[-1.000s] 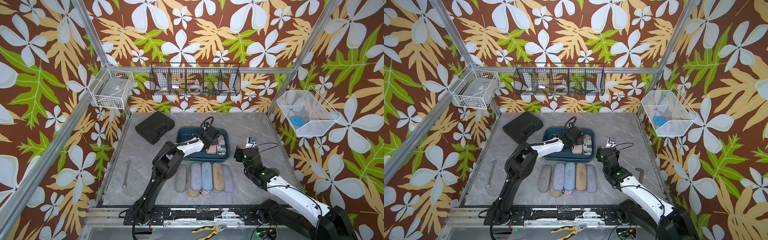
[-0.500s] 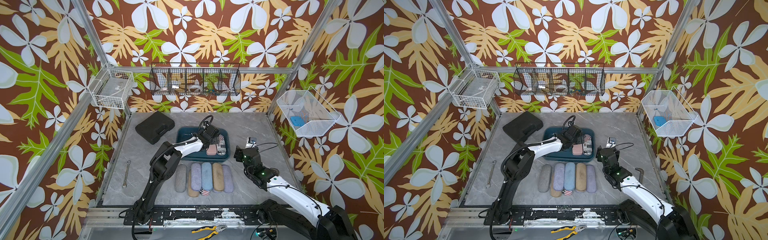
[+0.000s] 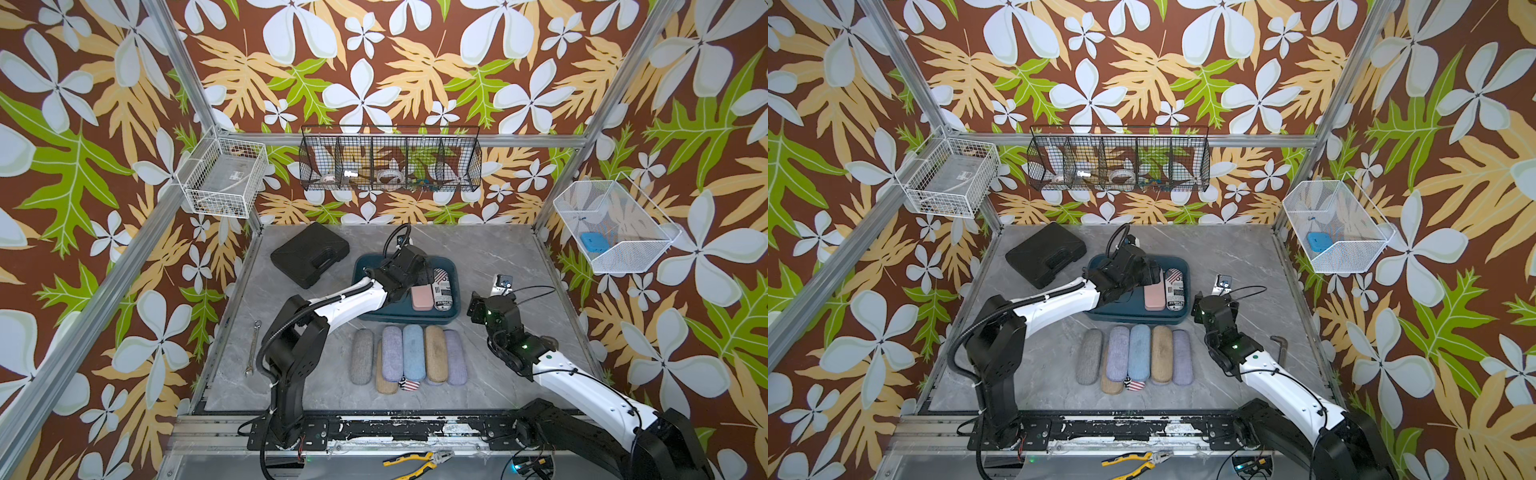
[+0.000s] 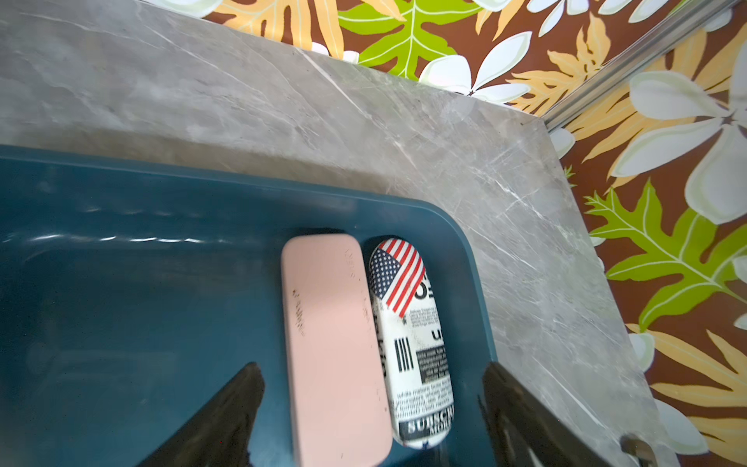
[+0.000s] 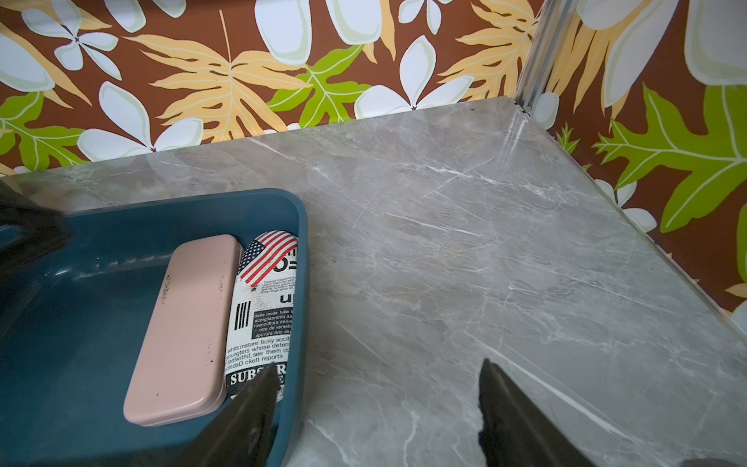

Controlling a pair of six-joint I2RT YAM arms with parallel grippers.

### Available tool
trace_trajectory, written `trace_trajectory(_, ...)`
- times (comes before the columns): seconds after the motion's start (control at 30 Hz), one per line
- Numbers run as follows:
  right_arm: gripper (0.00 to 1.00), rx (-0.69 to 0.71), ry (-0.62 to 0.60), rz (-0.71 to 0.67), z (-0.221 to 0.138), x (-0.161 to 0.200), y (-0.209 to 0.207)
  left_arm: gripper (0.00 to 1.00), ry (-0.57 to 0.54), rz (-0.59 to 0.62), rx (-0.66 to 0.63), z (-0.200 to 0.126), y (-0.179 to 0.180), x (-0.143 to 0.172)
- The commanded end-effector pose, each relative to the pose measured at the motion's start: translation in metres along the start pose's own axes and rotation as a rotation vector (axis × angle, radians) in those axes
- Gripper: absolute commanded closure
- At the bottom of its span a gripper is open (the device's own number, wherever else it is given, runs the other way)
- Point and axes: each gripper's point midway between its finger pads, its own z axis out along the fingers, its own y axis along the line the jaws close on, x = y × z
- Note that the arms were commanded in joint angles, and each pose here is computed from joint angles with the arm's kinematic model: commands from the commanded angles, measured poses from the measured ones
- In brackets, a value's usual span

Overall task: Put the glasses cases into the storage boxes
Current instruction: Place the glasses case in the storage box.

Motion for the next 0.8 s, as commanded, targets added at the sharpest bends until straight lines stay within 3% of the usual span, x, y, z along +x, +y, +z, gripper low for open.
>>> trace_trajectory(0.0, 0.23, -0.001, -0.021, 0.009, 0.001, -0.008, 0.002, 0.14, -0.037, -0.007, 0.019, -0.024, 0.006, -0.005)
trace_trajectory(0.43, 0.23, -0.034, -0.012, 0.004, 0.014, -0.012, 0.019, 0.16, -0.061, -0.061, -0.077, -0.123, 0.113, 0.066)
trace_trajectory(0.77, 0.23, -0.070, 0.007, 0.008, 0.026, -0.015, 0.035, 0.15, 0.022, -0.088, -0.114, -0.127, 0.156, 0.123)
